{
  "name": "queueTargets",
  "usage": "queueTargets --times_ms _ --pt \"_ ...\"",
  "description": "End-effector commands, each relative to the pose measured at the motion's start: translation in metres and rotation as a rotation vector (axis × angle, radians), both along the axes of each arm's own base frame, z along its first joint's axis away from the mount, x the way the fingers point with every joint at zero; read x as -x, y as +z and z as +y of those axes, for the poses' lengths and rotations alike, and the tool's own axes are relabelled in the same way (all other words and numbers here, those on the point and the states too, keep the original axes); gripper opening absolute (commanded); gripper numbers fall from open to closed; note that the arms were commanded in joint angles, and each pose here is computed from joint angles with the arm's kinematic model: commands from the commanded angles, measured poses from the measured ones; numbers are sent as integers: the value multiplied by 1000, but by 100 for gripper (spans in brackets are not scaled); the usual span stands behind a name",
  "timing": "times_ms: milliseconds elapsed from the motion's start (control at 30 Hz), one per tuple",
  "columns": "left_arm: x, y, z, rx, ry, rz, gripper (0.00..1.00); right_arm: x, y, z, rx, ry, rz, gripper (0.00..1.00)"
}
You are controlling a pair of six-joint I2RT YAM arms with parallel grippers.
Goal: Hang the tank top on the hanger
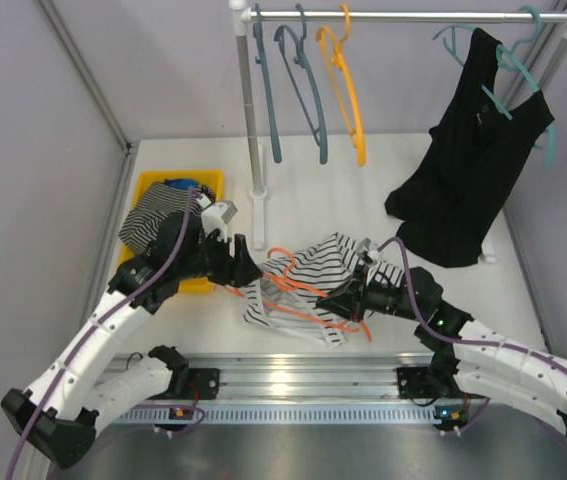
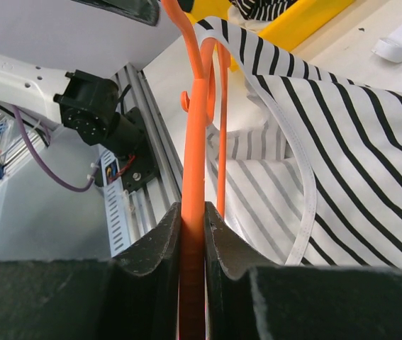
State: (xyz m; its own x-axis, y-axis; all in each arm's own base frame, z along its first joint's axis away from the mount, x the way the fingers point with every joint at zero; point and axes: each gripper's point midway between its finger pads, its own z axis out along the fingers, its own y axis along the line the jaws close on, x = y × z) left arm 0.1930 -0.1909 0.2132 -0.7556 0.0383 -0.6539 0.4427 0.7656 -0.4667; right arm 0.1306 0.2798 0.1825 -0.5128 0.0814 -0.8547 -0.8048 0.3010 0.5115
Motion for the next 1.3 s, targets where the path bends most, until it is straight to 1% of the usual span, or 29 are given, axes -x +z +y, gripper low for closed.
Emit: queueTargets --times_ms 0,133,300,367,433,467,500,567,600,733,800,900,1033,1167,1200,1267 --pt "0 35 -2 91 -4 -123 67 -1 27 6 -86 9 -79 0" --pt "1 38 -4 104 -16 -145 68 -2 26 7 -86 9 -75 0" --pt "5 41 -16 131 -47 -179 69 -2 24 8 -79 12 -69 0" --pt "7 43 -29 164 -67 -196 69 -3 23 8 -77 10 -65 0" --pt "7 40 -37 164 -63 -198 69 -3 22 9 -75 10 -63 0" --pt "15 40 -49 167 -96 -213 69 -3 22 9 -75 9 -62 0" --pt "7 37 -47 134 -45 -240 69 -4 23 9 -76 6 -63 0" --pt "13 32 -60 119 -66 -258 70 -4 23 9 -75 6 -58 0" --pt "11 35 -64 129 -55 -276 70 -4 23 10 -75 7 -59 0" --pt "-5 27 -65 84 46 -311 68 -5 24 10 -74 6 -57 0" --pt "-6 27 -66 85 61 -329 68 -5 23 10 -71 4 -57 0" --pt "-10 23 -69 78 82 -348 66 -6 24 10 -71 0 -57 0" --pt "-14 8 -74 34 89 -343 64 -8 23 10 -69 -7 -54 0" --pt "-13 1 -79 36 91 -351 61 -9 23 12 -72 -7 -53 0" --pt "-13 0 -79 38 92 -350 56 -9 22 12 -72 -9 -49 0" --pt "-11 -5 -79 34 96 -347 52 -8 24 13 -75 -5 -52 0"
